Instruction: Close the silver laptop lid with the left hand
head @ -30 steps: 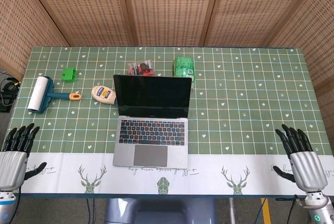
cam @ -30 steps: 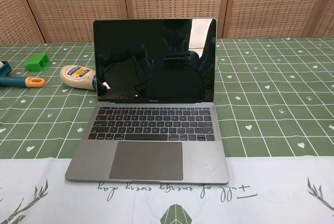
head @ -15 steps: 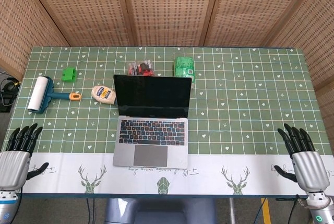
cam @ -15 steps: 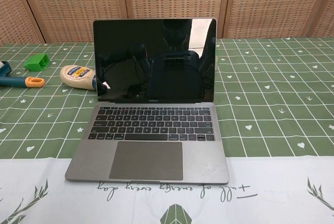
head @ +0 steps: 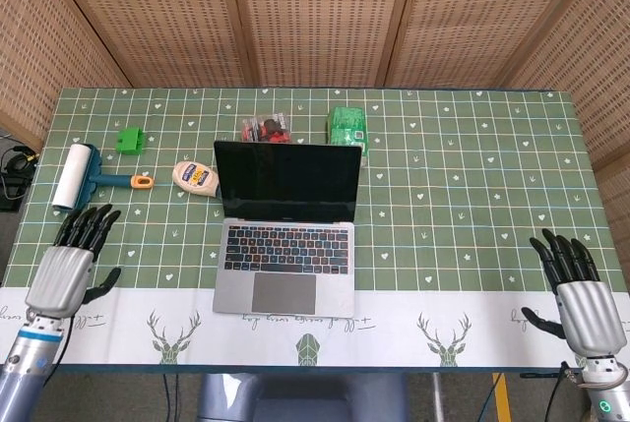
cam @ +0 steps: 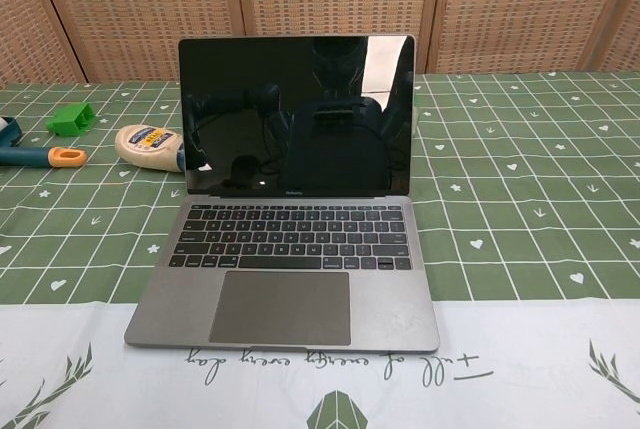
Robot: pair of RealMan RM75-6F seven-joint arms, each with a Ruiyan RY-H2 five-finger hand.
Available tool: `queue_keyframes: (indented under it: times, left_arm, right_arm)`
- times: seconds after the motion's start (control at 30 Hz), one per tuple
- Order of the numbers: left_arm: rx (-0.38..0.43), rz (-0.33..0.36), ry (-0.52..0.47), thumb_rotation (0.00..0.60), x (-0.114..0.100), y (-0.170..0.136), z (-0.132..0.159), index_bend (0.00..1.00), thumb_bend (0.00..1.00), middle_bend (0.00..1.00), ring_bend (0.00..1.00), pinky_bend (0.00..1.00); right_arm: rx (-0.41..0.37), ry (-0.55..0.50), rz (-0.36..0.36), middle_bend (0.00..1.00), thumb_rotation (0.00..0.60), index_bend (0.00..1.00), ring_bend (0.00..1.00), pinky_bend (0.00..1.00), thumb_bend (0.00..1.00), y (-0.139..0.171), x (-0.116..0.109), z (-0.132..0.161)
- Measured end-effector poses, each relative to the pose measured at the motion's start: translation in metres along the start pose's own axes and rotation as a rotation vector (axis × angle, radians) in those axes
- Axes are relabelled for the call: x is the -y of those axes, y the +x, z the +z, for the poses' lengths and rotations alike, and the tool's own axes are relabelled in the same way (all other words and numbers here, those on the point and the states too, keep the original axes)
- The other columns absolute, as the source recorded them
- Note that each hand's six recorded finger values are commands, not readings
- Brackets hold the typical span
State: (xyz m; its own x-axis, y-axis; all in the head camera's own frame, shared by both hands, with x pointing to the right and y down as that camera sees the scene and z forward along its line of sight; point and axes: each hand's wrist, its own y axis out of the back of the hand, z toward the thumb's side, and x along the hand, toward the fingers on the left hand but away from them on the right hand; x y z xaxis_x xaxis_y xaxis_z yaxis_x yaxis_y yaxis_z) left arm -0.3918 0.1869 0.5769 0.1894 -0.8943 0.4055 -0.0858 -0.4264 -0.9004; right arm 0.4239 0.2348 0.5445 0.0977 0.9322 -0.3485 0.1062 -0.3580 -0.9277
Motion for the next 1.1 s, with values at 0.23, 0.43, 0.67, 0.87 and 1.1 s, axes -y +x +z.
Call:
queue_keyframes:
  times: [0.23,0.43,0.67,0.87,1.1]
  left_arm:
    - [0.087,-0.026,-0.027,0.6,-0.018,0.063,0.033,0.0,0.87,0.0,0.0,0.03]
    - [0.148,-0.084,-0.047,0.6,-0.03,0.118,0.067,0.01,0.95,0.0,0.0,0.05]
    - [0.193,-0.145,-0.053,0.6,-0.044,0.175,0.109,0.05,1.0,0.0,0.0,0.08]
    - [0.206,-0.205,-0.062,0.6,-0.051,0.214,0.143,0.08,1.0,0.0,0.0,0.11]
    - [0.222,-0.256,-0.037,0.6,-0.054,0.243,0.177,0.1,1.0,0.0,0.01,0.14]
  right_arm:
    - [0.028,-0.011,-0.007,0.0,0.6,0.0,0.0,0.0,0.02,-0.003,-0.003,-0.008]
    - [0.064,-0.023,0.004,0.0,0.6,0.0,0.0,0.0,0.02,-0.008,-0.002,-0.019]
    - [0.099,-0.033,0.021,0.0,0.6,0.0,0.0,0.0,0.02,-0.014,0.001,-0.031]
    - [0.123,-0.046,0.016,0.0,0.6,0.0,0.0,0.0,0.02,-0.016,-0.001,-0.039]
    - [0.138,-0.06,0.005,0.0,0.6,0.0,0.0,0.0,0.02,-0.017,-0.005,-0.045]
